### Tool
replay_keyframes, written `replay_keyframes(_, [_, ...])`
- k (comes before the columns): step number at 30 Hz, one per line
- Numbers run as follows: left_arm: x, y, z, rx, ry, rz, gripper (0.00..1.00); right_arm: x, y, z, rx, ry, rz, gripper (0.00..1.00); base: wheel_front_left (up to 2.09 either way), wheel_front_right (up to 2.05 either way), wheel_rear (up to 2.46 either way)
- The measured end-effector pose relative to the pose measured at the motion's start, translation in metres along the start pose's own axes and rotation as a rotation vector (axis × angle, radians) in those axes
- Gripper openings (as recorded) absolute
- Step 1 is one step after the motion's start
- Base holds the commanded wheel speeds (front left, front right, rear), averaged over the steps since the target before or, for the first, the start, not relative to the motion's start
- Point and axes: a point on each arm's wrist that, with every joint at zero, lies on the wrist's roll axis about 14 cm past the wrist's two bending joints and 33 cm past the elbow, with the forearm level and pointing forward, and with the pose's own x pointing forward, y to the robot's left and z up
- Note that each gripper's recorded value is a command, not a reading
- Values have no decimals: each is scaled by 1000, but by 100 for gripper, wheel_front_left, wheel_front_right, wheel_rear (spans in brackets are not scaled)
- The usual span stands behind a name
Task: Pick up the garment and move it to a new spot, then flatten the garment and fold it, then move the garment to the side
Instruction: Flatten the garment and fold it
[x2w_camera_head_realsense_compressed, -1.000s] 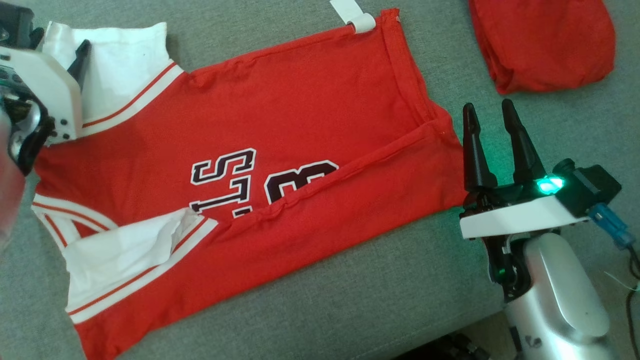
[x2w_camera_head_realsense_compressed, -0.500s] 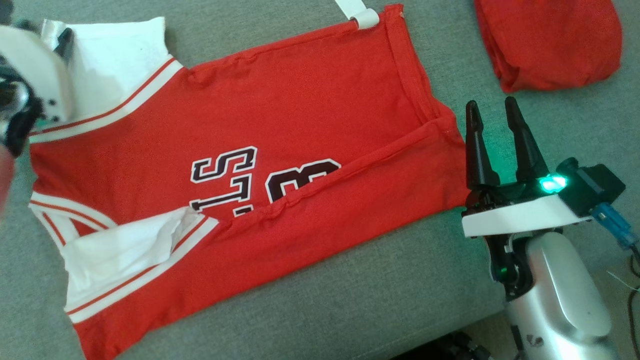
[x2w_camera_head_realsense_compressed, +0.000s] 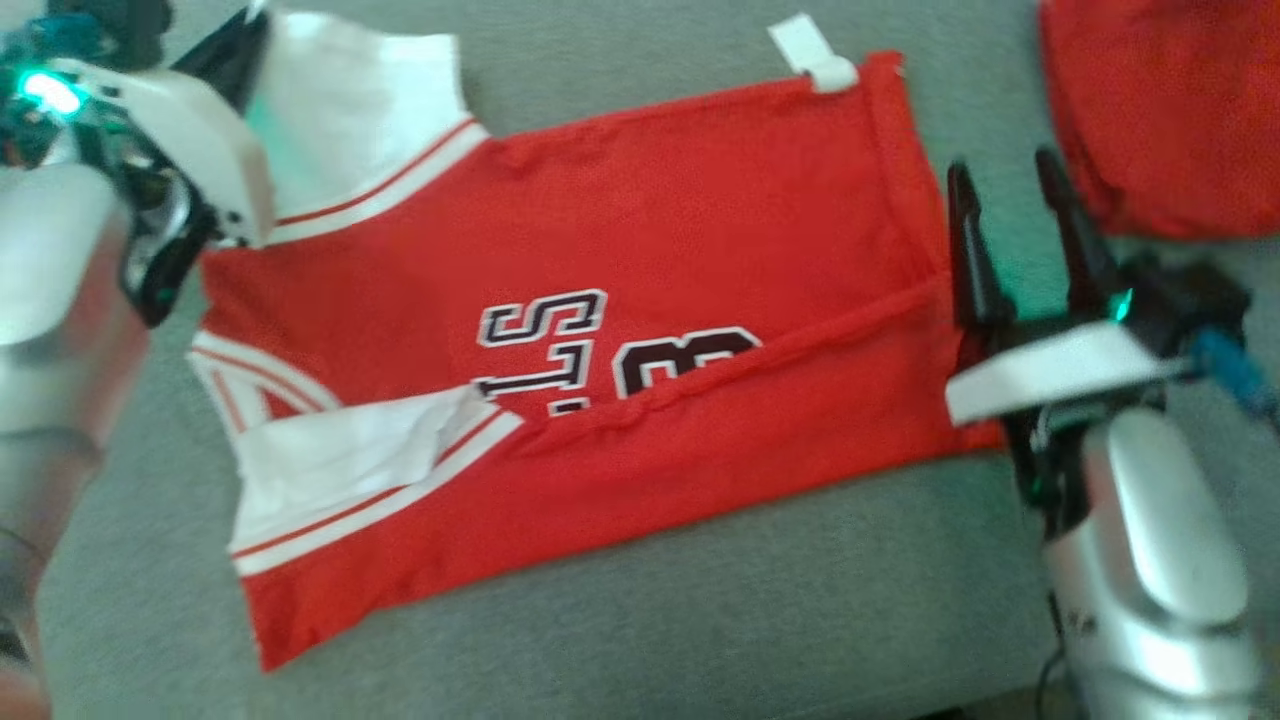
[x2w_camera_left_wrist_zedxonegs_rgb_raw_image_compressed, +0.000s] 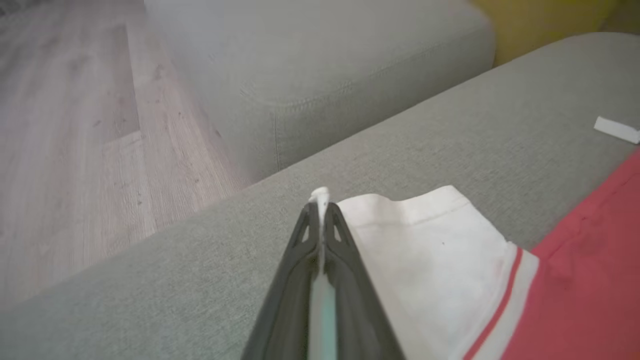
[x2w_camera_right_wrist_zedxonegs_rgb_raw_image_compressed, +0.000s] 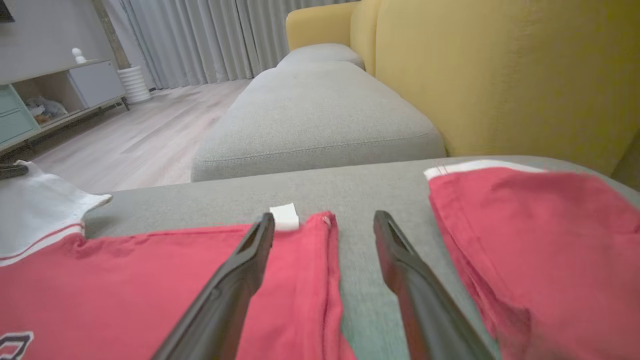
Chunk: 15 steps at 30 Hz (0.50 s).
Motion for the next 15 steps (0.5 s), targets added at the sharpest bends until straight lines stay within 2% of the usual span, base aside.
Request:
replay_keyframes(6, [-35,0,33,71,-170,10,0,42,16,18,-56,82,48,100,0,0,0])
replay_keyframes(10, [-57,-6,34,113,-216,10,0,62,17,0,-127,247,61,100,0,0,0])
replay_keyframes(15, [-76,-24,22,108,-230,-14,0,78,9,-27,-193,420,53,100,0,0,0])
